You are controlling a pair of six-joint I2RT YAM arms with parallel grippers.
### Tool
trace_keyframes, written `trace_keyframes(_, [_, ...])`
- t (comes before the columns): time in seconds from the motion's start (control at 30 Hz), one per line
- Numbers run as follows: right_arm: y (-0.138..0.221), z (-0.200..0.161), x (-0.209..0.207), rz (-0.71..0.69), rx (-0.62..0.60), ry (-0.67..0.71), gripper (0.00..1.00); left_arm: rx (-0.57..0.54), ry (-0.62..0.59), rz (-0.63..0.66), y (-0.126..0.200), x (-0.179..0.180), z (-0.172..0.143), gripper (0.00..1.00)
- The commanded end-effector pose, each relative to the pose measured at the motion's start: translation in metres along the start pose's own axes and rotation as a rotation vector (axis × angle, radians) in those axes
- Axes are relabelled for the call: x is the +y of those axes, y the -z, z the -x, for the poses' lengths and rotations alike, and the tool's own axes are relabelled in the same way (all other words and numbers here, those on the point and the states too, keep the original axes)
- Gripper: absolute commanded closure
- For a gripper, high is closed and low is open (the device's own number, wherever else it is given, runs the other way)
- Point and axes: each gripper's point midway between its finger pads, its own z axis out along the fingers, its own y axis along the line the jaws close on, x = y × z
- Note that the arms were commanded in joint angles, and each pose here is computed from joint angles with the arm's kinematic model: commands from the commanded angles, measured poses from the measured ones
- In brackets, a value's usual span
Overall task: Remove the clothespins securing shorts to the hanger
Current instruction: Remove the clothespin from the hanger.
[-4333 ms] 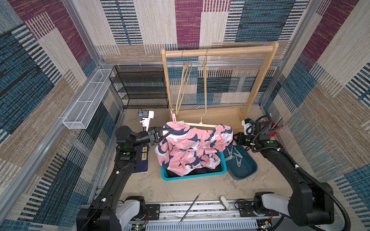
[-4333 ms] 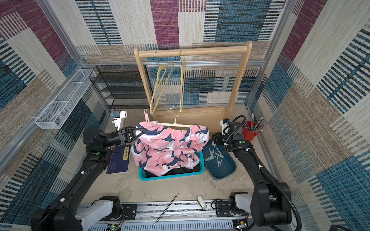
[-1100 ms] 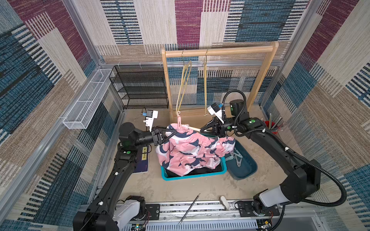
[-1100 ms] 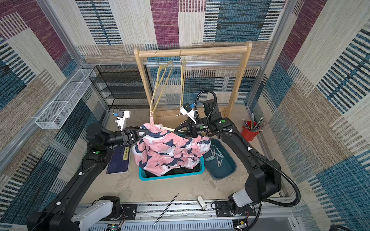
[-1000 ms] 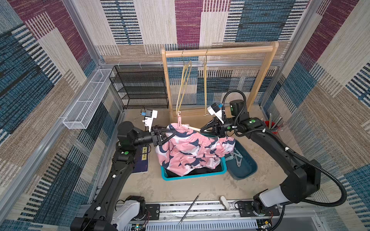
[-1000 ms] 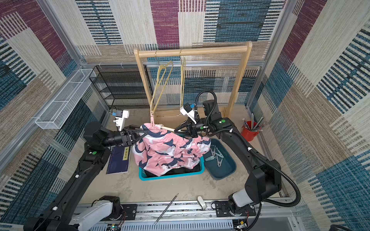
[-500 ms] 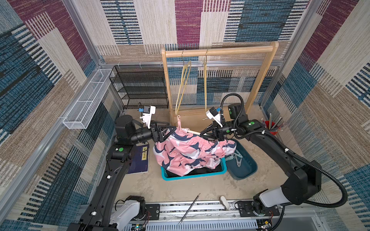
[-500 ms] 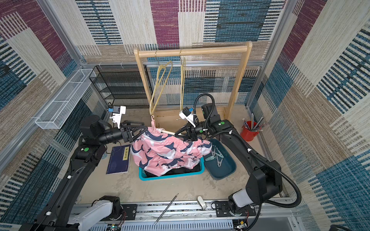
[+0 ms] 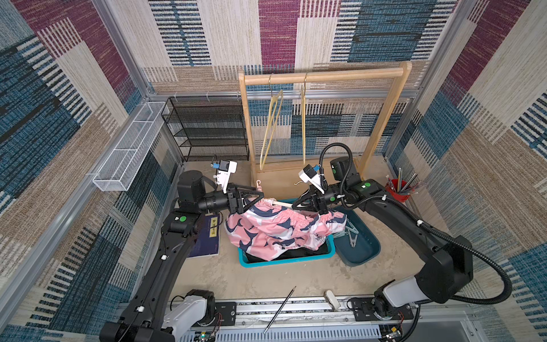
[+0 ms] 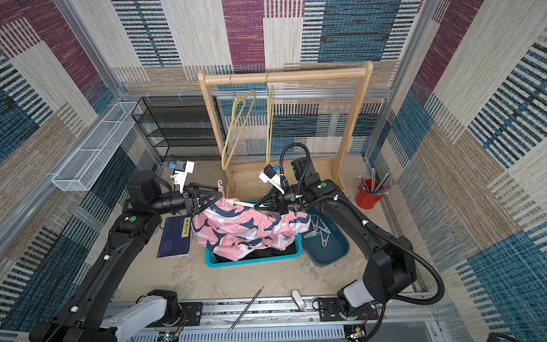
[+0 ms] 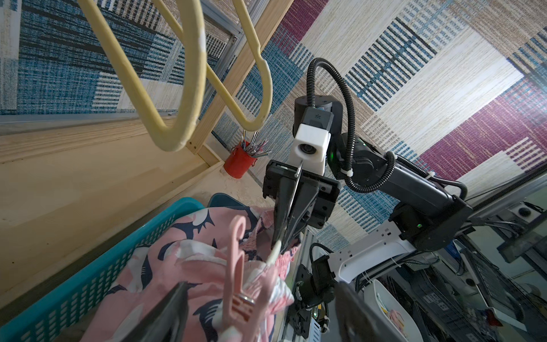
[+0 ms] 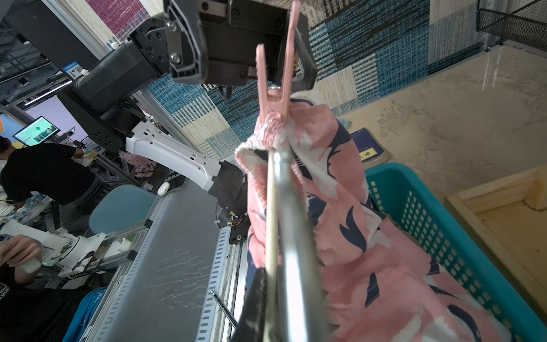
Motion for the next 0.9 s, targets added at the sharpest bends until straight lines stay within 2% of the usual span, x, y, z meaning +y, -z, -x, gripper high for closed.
trace_keyframes(0.0, [0.0,0.008,0.007,0.035,-0.019,0.037,1.0,0.021,-0.03,-0.046,-0.001,-0.008,-0.006,0.28])
trace_keyframes(0.17, [-0.002,0.007,0.009,0.056,-0.017,0.027,1.0,0.036,-0.024,-0.063,-0.004,-0.009,-0.01,0.35])
trace_keyframes(0.4, [-0.011,0.002,0.01,0.067,0.003,0.019,1.0,0.04,-0.022,-0.064,-0.006,-0.008,-0.01,0.39])
trace_keyframes(0.87, [-0.013,-0.002,0.003,0.048,0.01,0.006,1.0,0.037,-0.026,-0.063,-0.006,-0.009,-0.009,0.81])
